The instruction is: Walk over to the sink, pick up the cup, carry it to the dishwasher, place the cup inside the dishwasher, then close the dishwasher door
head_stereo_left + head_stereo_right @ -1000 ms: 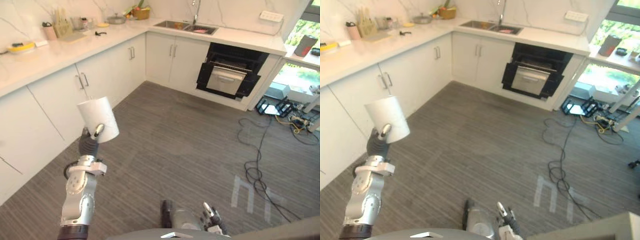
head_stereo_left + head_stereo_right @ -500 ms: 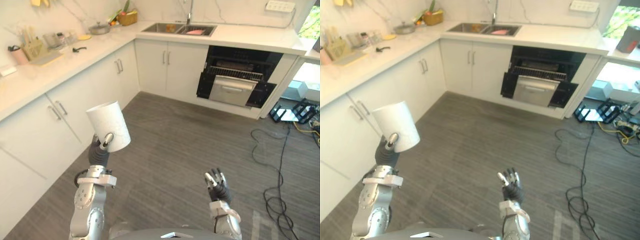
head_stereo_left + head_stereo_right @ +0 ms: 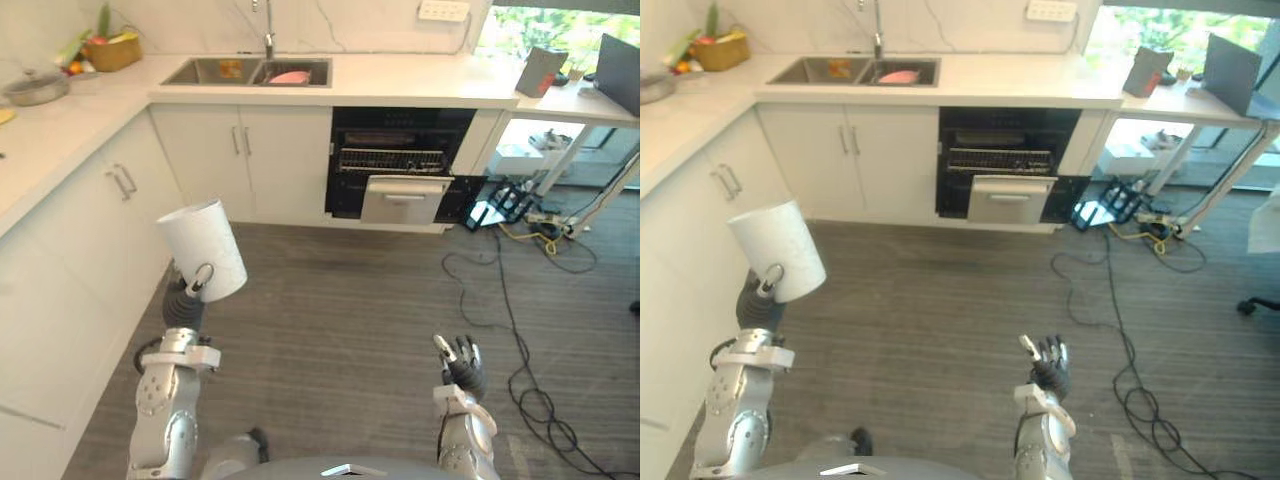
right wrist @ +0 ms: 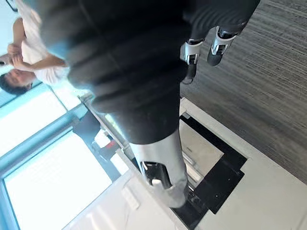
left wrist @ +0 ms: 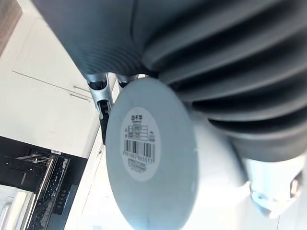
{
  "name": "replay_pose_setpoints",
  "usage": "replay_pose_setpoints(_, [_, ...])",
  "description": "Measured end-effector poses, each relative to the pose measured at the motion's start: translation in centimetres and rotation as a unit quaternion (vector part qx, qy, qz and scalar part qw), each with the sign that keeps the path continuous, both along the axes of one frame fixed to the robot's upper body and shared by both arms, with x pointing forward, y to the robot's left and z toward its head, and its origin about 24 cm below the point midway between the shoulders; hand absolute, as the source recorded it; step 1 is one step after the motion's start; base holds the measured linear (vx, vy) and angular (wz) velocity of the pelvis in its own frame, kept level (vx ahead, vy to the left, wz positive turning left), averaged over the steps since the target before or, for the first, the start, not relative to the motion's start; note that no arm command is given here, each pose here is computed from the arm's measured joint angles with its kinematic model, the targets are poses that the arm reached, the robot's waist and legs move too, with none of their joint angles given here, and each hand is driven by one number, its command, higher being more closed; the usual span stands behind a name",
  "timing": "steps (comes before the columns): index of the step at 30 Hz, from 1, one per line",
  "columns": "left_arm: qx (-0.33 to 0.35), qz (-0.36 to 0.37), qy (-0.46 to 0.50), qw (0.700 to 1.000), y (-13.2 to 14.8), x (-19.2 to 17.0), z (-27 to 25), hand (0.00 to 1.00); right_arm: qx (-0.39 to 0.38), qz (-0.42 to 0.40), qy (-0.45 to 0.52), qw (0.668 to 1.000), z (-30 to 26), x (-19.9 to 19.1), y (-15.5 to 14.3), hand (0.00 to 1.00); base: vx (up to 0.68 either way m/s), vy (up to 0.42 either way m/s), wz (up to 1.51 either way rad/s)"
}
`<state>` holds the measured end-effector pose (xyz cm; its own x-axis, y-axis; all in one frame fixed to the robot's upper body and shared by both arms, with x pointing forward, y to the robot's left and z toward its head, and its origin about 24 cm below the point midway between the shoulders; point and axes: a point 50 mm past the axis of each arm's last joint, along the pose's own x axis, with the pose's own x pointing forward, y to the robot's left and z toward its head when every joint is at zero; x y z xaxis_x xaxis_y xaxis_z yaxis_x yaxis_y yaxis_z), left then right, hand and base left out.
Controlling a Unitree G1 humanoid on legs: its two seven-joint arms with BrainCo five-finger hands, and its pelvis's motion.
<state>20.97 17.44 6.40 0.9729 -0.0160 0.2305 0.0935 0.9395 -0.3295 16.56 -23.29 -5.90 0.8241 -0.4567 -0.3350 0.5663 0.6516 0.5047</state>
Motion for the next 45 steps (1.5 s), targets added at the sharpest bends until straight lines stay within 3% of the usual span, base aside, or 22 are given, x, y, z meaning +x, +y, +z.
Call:
replay_pose_setpoints(10, [0.028, -0.013, -0.008, 1.0, 0.2, 0.1, 0.5, 1.0, -0.029, 0.079, -0.057, 0.995, 1.8, -2.7, 1.4, 0.0, 0.49, -0.033, 0.05])
replay_pose_setpoints(13, [0.0, -0.038, 0.004, 0.999, -1.7, -0.4, -0.1, 1.0, -0.057, 0.124, -0.097, 0.986, 3.7, -1.4, 1.5, 0.0, 0.57, -0.157, -0.16])
replay_pose_setpoints(18, [-0.025, -0.061, -0.005, 0.998, -3.7, -0.4, -0.1, 1.0, -0.068, 0.129, -0.16, 0.976, 6.2, 0.0, 2.1, 0.0, 0.53, -0.224, 0.05])
replay_pose_setpoints(23, [-0.021, -0.054, 0.014, 0.998, -3.2, -0.3, -1.0, 1.0, -0.102, 0.117, -0.162, 0.975, 6.5, 0.5, 0.1, 0.0, 0.55, -0.13, -0.32])
replay_pose_setpoints(31, [-0.025, -0.051, -0.011, 0.998, -3.2, -0.4, 0.1, 1.0, -0.124, 0.147, -0.183, 0.964, 7.7, 2.2, 0.1, 0.0, 0.53, 0.179, -0.67])
replay_pose_setpoints(34, [0.0, -0.042, -0.005, 0.999, -2.3, 0.3, 0.0, 1.0, -0.115, 0.136, -0.189, 0.966, 7.9, 3.7, 1.0, 0.0, 0.38, 0.263, -0.39])
replay_pose_setpoints(39, [0.077, -0.056, -0.047, 0.994, -3.4, 1.7, 1.9, 1.0, -0.127, 0.102, -0.201, 0.966, 9.6, 4.5, 0.7, 0.0, 0.34, 0.279, -0.03])
replay_pose_setpoints(45, [0.148, 0.044, -0.087, 0.984, -0.9, 1.3, 3.5, 1.0, -0.104, 0.165, -0.247, 0.949, 10.9, 5.5, 4.2, 0.0, 0.18, 0.072, -1.0])
